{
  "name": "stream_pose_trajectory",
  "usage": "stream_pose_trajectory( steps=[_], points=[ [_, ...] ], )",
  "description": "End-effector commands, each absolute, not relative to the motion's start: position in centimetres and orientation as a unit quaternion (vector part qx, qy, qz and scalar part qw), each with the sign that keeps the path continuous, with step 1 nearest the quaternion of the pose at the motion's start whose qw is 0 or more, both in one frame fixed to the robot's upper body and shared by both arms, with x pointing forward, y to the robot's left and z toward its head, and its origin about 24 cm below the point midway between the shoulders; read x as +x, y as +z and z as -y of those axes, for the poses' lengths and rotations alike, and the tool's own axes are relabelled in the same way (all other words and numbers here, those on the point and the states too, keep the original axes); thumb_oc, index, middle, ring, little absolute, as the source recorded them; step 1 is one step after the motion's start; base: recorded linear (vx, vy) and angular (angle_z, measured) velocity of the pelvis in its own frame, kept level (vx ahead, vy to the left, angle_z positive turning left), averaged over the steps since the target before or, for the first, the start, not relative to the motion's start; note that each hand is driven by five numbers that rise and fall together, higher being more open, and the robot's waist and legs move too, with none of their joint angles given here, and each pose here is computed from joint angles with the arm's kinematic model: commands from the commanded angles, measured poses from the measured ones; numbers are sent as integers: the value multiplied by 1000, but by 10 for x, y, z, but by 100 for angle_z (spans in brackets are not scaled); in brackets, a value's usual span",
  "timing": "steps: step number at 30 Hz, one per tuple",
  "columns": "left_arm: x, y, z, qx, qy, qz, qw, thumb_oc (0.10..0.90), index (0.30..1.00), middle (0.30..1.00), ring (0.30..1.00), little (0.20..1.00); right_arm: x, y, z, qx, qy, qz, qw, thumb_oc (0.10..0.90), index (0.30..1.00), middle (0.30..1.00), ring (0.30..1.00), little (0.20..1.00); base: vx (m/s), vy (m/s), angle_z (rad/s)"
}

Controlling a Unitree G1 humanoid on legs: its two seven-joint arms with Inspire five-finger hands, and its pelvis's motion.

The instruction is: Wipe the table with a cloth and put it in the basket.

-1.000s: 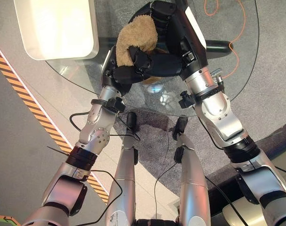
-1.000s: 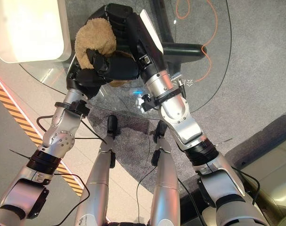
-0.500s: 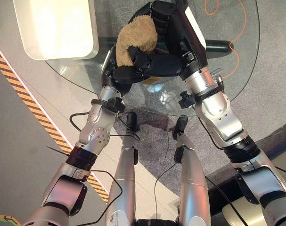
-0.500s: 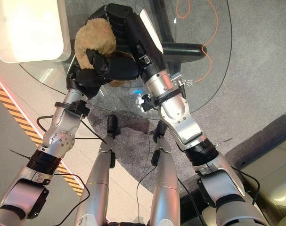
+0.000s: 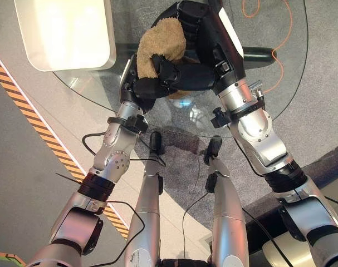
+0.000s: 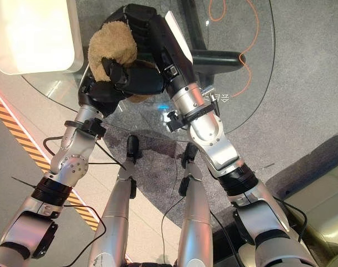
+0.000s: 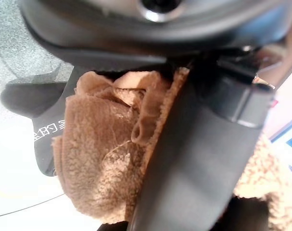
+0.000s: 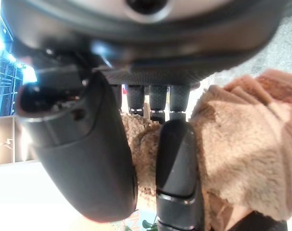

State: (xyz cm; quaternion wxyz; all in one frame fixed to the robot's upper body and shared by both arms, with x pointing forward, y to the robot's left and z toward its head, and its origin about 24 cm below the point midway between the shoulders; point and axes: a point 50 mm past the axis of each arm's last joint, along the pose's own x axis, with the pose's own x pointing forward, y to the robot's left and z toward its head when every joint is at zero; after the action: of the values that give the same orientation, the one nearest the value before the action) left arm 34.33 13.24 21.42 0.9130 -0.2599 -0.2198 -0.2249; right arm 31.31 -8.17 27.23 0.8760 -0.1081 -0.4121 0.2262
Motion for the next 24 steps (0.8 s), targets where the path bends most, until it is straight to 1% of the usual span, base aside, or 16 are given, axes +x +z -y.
stream_pose_trajectory(
  steps=[1,24],
  points=[
    [325,267,-108,-321,-324,324,829,100,300,300,300,200,232,335,40,0,337,625,704,800,900,900,900,900,0,0,0],
    [325,268,-108,-316,-323,328,830,100,300,300,300,200,233,335,40,-4,334,625,705,800,900,900,900,900,0,0,0]
  ],
)
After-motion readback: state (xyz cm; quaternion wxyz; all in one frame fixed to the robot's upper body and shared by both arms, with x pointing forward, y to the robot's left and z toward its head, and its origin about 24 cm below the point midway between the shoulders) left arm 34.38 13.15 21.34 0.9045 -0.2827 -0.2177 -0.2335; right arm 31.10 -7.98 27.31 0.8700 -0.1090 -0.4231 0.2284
